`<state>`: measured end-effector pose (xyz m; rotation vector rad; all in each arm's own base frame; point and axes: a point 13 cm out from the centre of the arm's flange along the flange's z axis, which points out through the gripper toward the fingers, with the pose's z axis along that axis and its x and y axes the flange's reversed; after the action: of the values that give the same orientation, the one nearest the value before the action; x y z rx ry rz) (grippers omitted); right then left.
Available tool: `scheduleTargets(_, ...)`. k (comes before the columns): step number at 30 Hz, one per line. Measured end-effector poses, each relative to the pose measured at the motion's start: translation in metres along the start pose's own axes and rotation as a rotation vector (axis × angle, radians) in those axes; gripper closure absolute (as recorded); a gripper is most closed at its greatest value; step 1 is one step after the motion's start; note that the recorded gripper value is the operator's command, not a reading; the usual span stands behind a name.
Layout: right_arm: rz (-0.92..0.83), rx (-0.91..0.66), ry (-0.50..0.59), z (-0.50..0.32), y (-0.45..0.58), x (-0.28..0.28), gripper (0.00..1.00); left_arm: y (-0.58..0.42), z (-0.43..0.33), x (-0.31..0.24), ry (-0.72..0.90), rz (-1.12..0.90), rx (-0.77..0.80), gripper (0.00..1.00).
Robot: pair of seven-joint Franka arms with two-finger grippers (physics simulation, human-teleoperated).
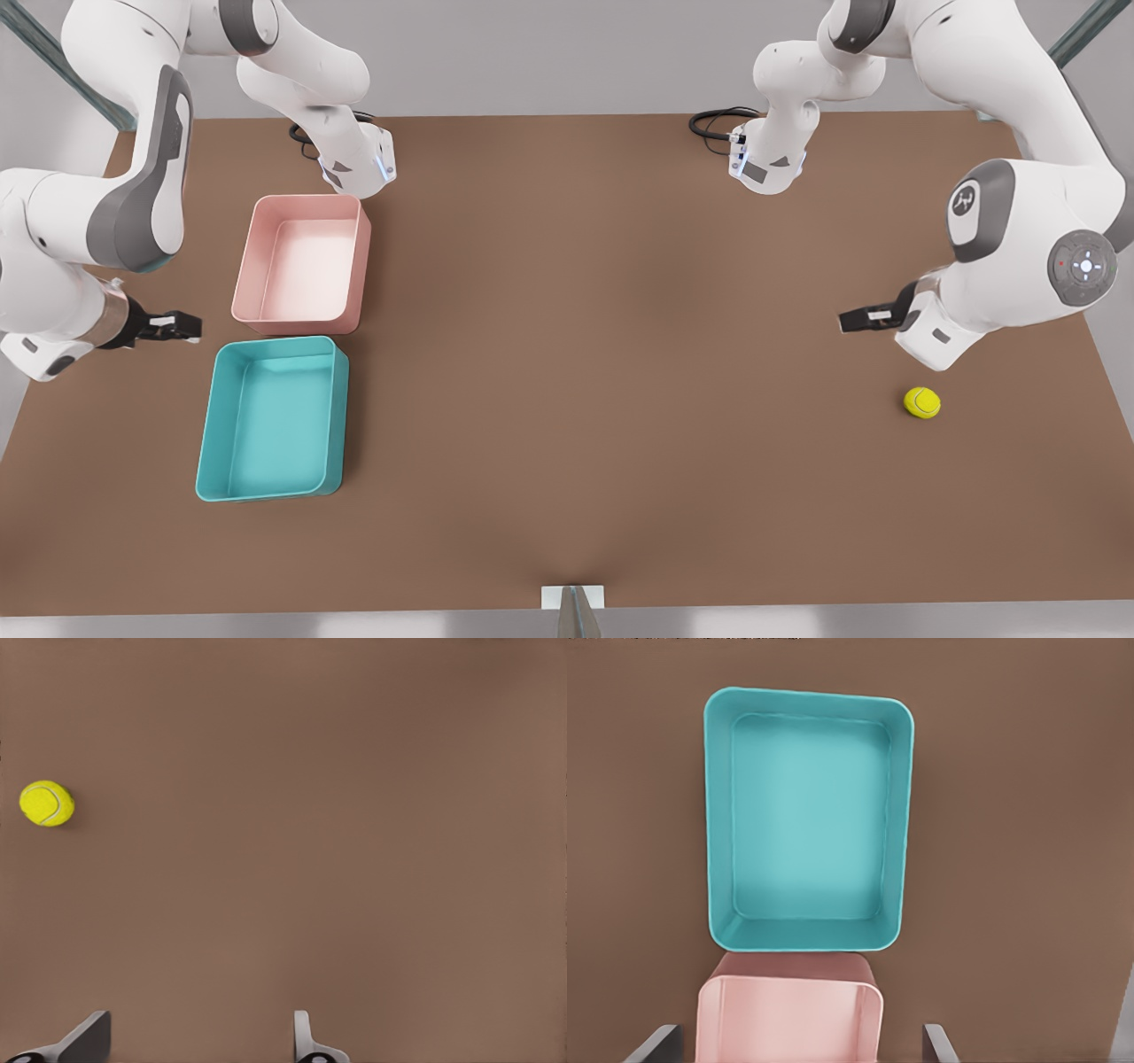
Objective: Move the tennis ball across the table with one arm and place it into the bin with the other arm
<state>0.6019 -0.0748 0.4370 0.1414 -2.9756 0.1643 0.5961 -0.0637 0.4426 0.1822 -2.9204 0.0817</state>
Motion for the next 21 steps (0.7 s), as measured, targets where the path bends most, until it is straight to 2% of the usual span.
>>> scheduleTargets(2,0.022,0.006,-0.002,0.0,-0.002,-0.001,0.0,0.002,-0.002,-0.004,-0.013,-0.017,0.016,0.0)
scheduleTargets(3,0.032,0.008,0.001,0.003,-0.003,-0.002,0.0,0.002,-0.001,-0.006,-0.015,-0.021,0.02,0.41)
scheduleTargets(4,0.042,0.008,0.005,0.005,-0.004,-0.003,0.0,0.005,0.004,-0.01,-0.011,-0.018,0.018,0.79)
scheduleTargets(10,0.08,0.003,0.017,0.017,-0.002,-0.011,0.0,0.187,0.099,-0.087,0.032,0.009,-0.046,0.79)
scheduleTargets(15,0.102,-0.022,-0.004,0.016,0.006,-0.019,0.0,0.274,0.169,-0.126,0.012,0.335,-0.056,0.79)
scheduleTargets(21,0.159,-0.096,-0.012,0.017,-0.006,-0.012,0.0,0.357,0.258,-0.123,0.027,0.763,-0.076,0.79)
